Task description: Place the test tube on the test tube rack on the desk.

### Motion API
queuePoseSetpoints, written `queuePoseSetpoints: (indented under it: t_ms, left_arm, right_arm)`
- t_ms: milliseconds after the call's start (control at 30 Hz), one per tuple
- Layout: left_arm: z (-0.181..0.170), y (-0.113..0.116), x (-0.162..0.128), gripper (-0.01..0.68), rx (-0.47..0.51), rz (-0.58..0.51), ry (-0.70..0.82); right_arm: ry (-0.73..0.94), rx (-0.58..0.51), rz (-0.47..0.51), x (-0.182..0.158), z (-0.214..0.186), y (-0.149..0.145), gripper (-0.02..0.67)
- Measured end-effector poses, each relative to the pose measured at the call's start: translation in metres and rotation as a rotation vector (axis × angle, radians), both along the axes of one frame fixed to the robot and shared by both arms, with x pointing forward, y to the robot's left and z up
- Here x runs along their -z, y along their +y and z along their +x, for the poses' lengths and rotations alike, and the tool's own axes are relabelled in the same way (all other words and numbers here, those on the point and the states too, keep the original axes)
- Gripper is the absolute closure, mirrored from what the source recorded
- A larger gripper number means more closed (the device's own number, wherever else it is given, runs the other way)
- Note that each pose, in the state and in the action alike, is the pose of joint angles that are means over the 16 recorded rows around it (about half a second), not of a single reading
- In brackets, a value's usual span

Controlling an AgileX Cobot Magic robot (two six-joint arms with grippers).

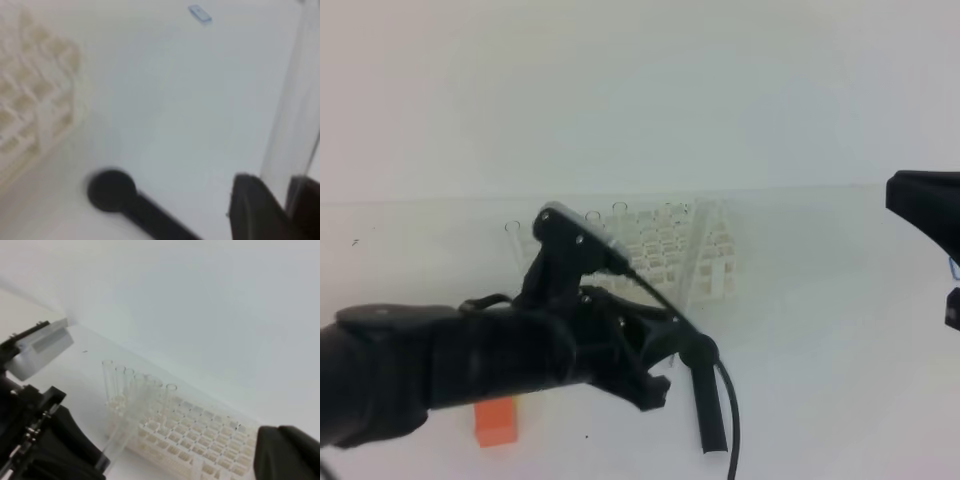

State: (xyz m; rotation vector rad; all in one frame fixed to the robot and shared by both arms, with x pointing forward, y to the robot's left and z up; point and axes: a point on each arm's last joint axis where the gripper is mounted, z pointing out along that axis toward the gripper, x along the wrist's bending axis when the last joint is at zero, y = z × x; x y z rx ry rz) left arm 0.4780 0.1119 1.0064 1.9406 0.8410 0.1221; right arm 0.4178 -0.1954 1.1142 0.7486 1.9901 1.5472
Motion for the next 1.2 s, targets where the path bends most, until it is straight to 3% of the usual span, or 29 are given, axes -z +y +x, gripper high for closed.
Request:
queuePoseSetpoints:
  t_ms: [333, 533, 733, 967, 1200]
  left_arm:
    - [-0.020, 0.010, -0.010, 0.673, 0.025, -0.051, -0.106]
    - [-0.022, 0.010, -0.015, 0.673, 0.186, -0.086, -0.217]
    - [-0.021, 0.017, -0.020, 0.673, 0.371, -0.198, -0.354]
    - [-0.016, 0.030, -0.020, 0.673, 0.488, -0.362, -0.416]
    - [-0.012, 0.033, -0.011, 0.673, 0.520, -0.417, -0.409]
  right_arm:
    - [0.011, -0.030, 0.006, 0.000, -0.002, 0.002, 0.650]
    - [0.008, -0.034, 0.002, 0.001, -0.002, 0.002, 0.650]
    - [-0.002, -0.055, -0.028, 0.005, -0.001, 0.004, 0.650]
    - [-0.016, -0.181, -0.043, 0.015, 0.004, 0.015, 0.650]
    - [-0.018, -0.329, 0.038, 0.027, 0.015, 0.032, 0.650]
